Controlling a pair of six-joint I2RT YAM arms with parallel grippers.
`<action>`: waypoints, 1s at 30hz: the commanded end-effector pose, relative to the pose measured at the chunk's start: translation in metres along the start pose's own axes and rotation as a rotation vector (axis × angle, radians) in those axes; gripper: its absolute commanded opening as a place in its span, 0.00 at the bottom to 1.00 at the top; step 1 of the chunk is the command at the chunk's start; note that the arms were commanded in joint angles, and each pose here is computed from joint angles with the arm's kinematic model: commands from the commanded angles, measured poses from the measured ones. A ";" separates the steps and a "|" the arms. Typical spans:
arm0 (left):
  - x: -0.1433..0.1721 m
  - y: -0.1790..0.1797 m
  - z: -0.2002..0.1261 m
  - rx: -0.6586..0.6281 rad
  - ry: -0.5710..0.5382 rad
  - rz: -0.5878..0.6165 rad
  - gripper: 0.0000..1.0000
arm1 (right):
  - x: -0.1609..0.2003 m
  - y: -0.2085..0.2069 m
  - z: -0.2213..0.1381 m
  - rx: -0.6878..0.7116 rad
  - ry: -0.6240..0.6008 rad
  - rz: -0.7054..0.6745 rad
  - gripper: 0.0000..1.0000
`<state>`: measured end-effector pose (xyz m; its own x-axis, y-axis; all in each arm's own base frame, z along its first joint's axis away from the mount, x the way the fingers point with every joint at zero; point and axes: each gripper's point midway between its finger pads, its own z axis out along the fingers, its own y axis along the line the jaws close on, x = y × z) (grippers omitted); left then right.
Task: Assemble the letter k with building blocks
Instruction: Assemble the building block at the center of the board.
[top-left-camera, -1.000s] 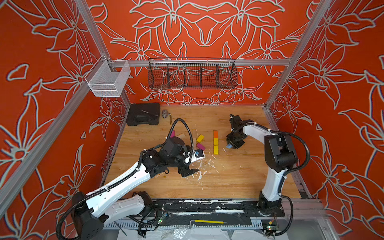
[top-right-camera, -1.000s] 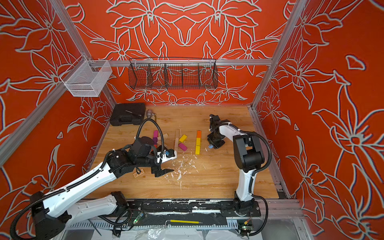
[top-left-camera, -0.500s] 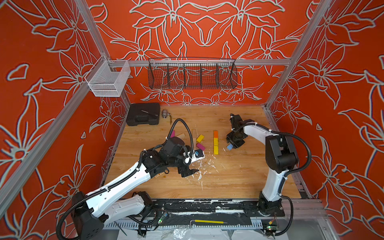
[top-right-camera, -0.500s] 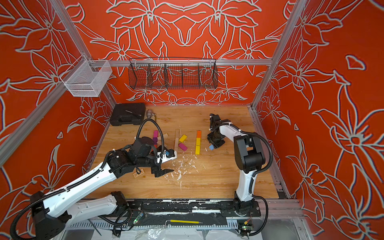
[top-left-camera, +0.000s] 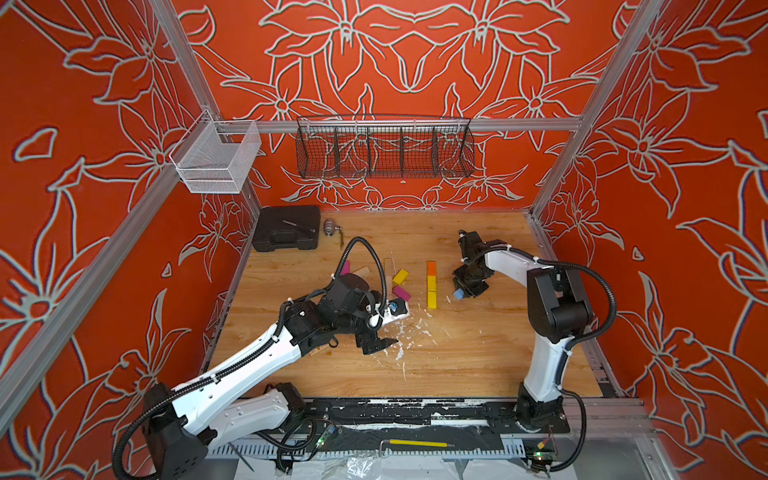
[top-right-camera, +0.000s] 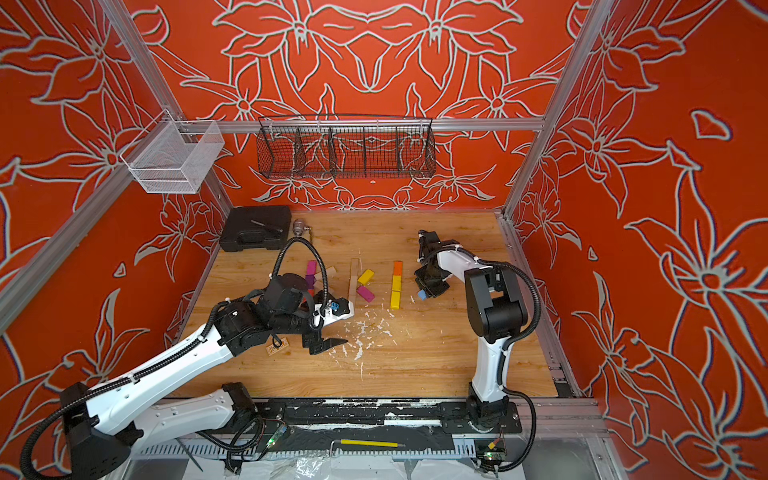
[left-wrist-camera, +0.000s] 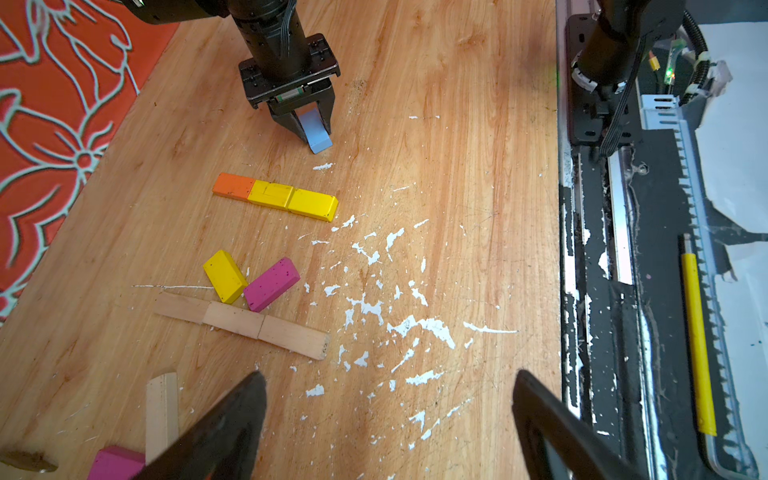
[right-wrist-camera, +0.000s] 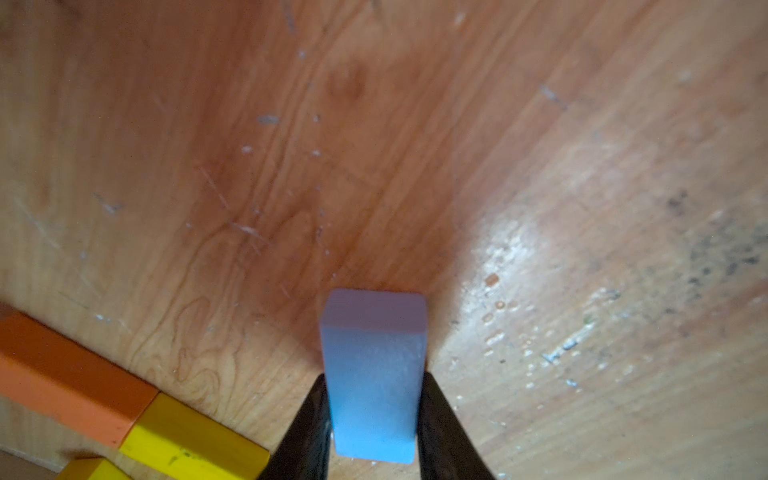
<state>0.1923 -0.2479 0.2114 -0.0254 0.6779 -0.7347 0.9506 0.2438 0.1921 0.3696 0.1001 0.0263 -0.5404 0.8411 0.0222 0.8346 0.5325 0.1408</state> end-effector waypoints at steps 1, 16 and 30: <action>0.005 -0.003 -0.001 0.005 0.016 0.019 0.91 | -0.002 0.002 0.001 0.000 0.010 0.063 0.32; 0.013 0.004 0.004 -0.021 0.067 -0.007 0.92 | -0.001 0.039 0.002 -0.055 0.046 -0.010 0.29; 0.013 0.007 0.002 -0.043 0.060 -0.011 0.97 | 0.006 0.061 0.006 -0.076 0.073 -0.032 0.29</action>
<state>0.2009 -0.2413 0.2027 -0.0581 0.7105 -0.7013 0.9361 0.2829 0.2090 0.4191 0.1339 0.0308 -0.5724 0.8164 0.0766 0.8063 0.5435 0.2334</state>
